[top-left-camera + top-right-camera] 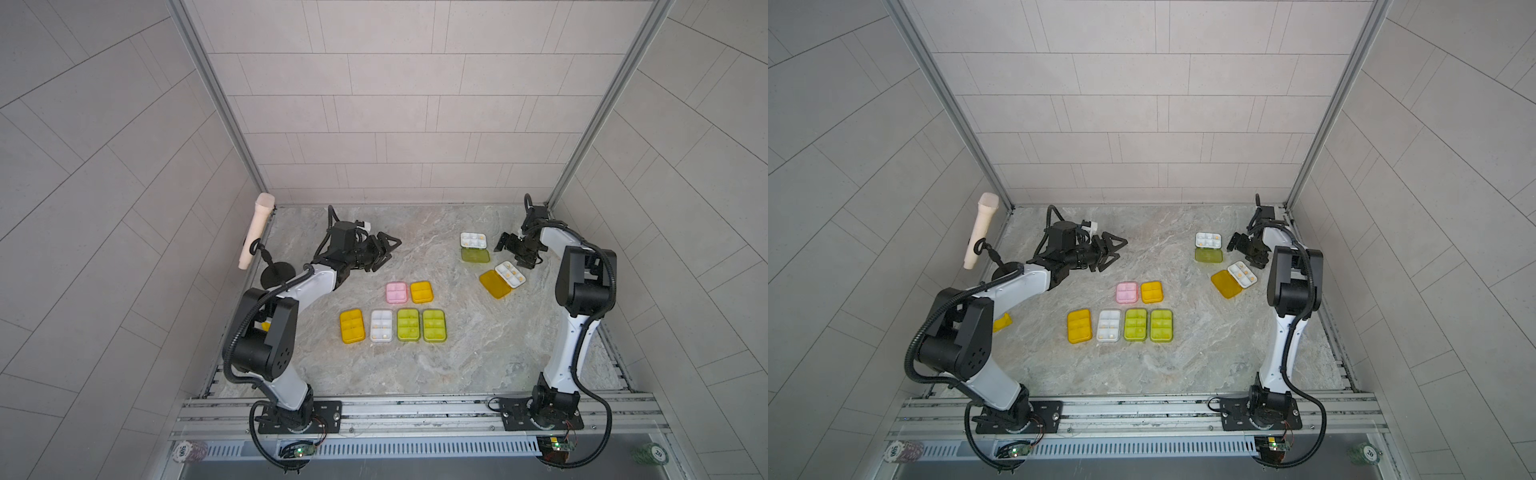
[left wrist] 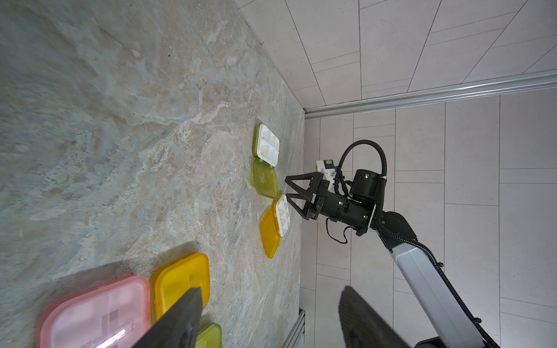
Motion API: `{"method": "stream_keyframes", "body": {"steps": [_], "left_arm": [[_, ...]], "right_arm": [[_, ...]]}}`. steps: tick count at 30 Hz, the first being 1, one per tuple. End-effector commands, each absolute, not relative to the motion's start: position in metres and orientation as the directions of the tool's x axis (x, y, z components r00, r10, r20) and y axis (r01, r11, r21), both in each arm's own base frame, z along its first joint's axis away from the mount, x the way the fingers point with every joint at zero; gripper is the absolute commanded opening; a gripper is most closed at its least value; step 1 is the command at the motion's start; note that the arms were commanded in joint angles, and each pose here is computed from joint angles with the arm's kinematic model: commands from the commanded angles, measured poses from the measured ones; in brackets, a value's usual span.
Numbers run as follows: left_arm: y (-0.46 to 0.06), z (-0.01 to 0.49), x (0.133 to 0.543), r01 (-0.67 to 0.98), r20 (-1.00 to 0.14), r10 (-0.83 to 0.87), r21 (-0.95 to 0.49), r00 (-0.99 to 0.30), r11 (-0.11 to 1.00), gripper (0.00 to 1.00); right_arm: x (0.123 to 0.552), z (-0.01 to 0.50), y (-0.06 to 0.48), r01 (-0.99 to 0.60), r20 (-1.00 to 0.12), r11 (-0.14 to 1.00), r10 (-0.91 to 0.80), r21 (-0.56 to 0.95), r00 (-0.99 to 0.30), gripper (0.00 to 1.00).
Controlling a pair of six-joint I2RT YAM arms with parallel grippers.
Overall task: Close pillboxes
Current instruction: Adjust the pillbox at the center of the board.
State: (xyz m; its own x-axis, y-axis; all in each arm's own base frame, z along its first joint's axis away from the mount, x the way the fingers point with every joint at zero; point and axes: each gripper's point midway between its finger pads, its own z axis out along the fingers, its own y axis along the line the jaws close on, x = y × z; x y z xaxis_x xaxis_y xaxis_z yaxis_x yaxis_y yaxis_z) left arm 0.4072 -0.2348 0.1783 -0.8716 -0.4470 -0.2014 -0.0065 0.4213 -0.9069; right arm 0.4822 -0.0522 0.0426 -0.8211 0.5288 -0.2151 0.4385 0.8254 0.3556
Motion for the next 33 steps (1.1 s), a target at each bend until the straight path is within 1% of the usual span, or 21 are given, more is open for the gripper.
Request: {"method": "stream_keyframes", "body": {"steps": [1,9,17,24,28,31,33], "left_arm": [[-0.239,0.176,0.405,-0.006,-0.189,-0.437,-0.913,-0.879,0.407,0.76],[-0.238,0.176,0.405,-0.002,-0.195,-0.436,-0.911,-0.878,0.412,0.76],[-0.238,0.174,0.405,-0.007,-0.194,-0.437,-0.909,-0.878,0.416,0.76],[-0.24,0.176,0.403,0.005,-0.206,-0.43,-0.905,-0.879,0.424,0.76],[-0.241,0.176,0.401,0.007,-0.207,-0.424,-0.904,-0.882,0.427,0.76],[-0.243,0.177,0.401,0.011,-0.209,-0.421,-0.904,-0.882,0.426,0.76],[-0.244,0.178,0.4,0.014,-0.21,-0.418,-0.905,-0.884,0.425,0.76]], "right_arm": [[0.474,0.037,-0.037,0.425,-0.177,0.815,0.521,0.393,-0.835,0.97],[0.456,0.033,-0.009,0.404,-0.132,0.785,0.515,0.469,-0.847,0.95],[0.425,0.039,0.02,0.376,-0.118,0.787,0.487,0.489,-0.865,0.94],[0.396,0.045,0.069,0.287,-0.096,0.81,0.386,0.512,-0.918,0.93],[0.389,0.062,0.069,0.266,-0.141,0.836,0.373,0.481,-0.917,0.92],[0.382,0.077,0.059,0.27,-0.2,0.862,0.382,0.43,-0.902,0.94],[0.373,0.082,0.046,0.294,-0.229,0.882,0.393,0.37,-0.89,0.95]]}}
